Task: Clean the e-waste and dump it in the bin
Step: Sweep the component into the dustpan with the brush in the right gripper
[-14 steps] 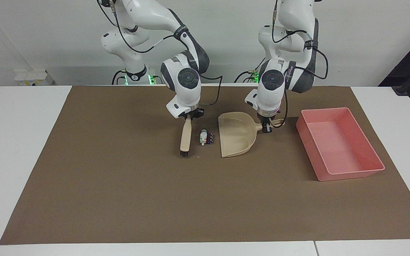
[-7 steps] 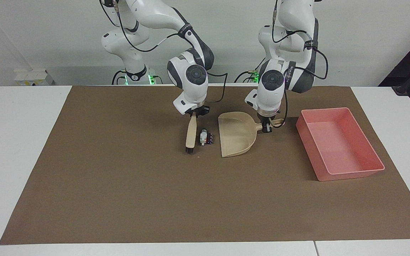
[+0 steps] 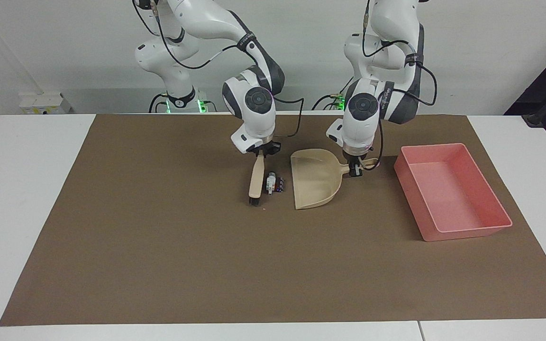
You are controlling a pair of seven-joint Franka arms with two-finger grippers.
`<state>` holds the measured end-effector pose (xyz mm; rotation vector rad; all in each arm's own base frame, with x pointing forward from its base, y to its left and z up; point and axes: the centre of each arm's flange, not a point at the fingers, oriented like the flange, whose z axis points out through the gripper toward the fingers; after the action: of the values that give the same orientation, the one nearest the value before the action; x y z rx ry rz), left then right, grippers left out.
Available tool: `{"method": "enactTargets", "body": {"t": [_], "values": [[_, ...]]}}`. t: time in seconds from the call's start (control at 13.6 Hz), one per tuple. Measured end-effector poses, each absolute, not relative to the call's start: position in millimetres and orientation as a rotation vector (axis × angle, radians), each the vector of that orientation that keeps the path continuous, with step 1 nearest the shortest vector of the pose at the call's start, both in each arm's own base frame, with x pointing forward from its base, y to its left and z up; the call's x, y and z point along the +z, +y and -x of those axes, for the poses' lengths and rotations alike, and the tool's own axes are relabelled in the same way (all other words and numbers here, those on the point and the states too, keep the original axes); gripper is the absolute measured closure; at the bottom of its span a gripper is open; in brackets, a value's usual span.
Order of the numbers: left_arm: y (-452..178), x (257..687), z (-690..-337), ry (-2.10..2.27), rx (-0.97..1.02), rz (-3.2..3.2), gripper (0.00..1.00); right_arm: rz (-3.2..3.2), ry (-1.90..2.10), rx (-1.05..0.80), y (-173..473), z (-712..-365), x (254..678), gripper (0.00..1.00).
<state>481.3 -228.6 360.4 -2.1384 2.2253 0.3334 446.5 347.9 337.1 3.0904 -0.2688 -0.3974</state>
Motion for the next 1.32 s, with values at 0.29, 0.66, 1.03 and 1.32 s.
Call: {"method": "enactTargets", "body": {"t": [0.29,0.66,1.03,1.32], "values": [[-228.2,360.3,-481.4,2.225,0.334,2.139,0.67,-3.126,-0.27,-0.378,358.3,-443.5,336.6,0.74],[-227.9,360.3,-481.3,2.224,0.336,2.14,0.67,-3.176,-0.34,-0.414,366.9,-443.3,329.4,0.74],[-227.3,360.3,-481.5,2.223,0.336,2.141,0.67,-3.195,-0.326,-0.402,378.4,-438.0,326.3,0.74],[-227.2,360.3,-481.6,2.223,0.336,2.141,0.67,-3.202,-0.297,-0.391,388.2,-432.0,325.1,0.74]]}}
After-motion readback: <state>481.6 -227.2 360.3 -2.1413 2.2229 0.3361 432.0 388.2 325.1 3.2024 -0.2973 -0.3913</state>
